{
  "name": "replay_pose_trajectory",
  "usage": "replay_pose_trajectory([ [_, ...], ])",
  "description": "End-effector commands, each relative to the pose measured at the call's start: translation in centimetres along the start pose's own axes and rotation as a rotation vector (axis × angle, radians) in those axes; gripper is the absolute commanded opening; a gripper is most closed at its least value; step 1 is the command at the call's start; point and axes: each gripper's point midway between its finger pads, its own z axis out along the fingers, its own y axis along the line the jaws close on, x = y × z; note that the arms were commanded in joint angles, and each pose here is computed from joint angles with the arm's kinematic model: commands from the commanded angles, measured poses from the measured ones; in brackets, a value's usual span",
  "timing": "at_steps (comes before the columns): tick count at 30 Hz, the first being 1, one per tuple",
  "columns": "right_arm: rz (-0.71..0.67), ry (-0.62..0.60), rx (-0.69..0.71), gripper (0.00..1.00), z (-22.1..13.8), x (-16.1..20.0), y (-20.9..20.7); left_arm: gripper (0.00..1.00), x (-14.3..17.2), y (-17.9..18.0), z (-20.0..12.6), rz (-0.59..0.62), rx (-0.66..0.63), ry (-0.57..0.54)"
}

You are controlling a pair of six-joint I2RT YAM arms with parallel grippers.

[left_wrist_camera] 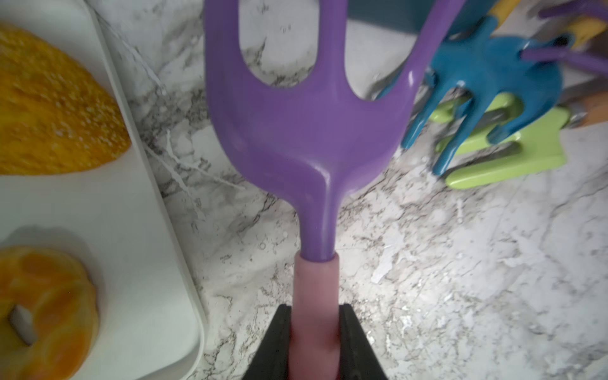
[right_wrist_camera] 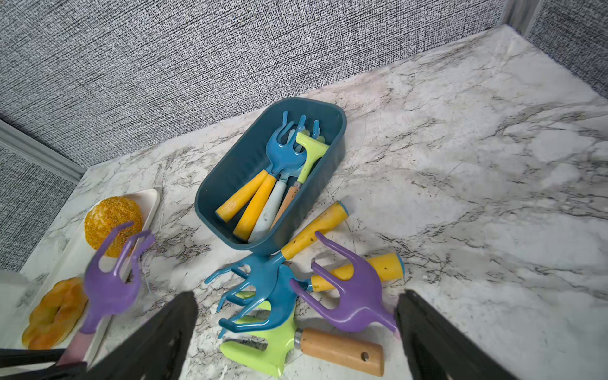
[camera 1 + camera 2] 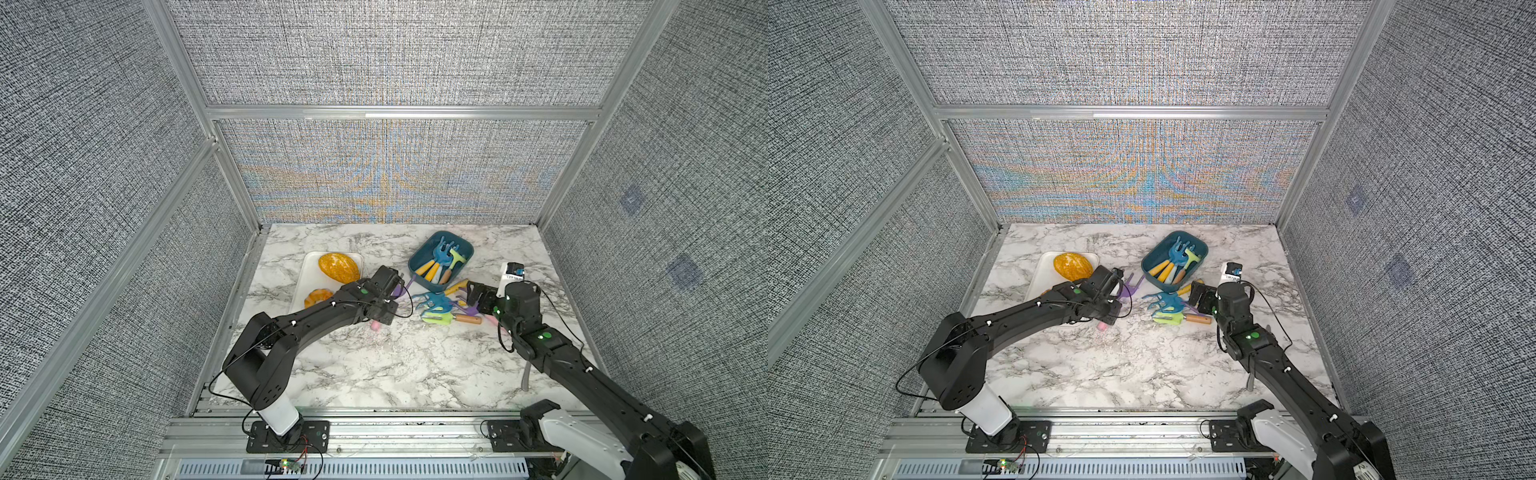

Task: Put the rake into the storage box
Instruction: Pick up the rake at the center of the board, then place the rake in the storage box.

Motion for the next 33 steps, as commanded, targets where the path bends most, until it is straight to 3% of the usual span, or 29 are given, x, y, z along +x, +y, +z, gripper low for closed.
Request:
replay_pose_trajectory([
  [1, 0.013, -0.049, 0.041, 0.99, -0.3, -0.7, -0.8, 0.00, -2.8, -1.3, -0.4, 0.028, 0.040, -0.030],
  [13, 0.020, -0.078, 0.113, 0.99, -0.6, -0.7, -2.3, 0.00, -13.1, -4.7, 4.2, 0.153, 0.075, -0.052],
  [22, 0.023, -0.080, 0.126, 0.99, -0.5, -0.7, -2.6, 0.00, -18.5, -5.9, 8.7, 0.208, 0.063, -0.136],
  [33, 0.022, -0.072, 0.133, 0.99, -0.3, -0.6, -2.8, 0.00, -20.0, -4.9, 12.6, 0.263, 0.002, -0.179],
])
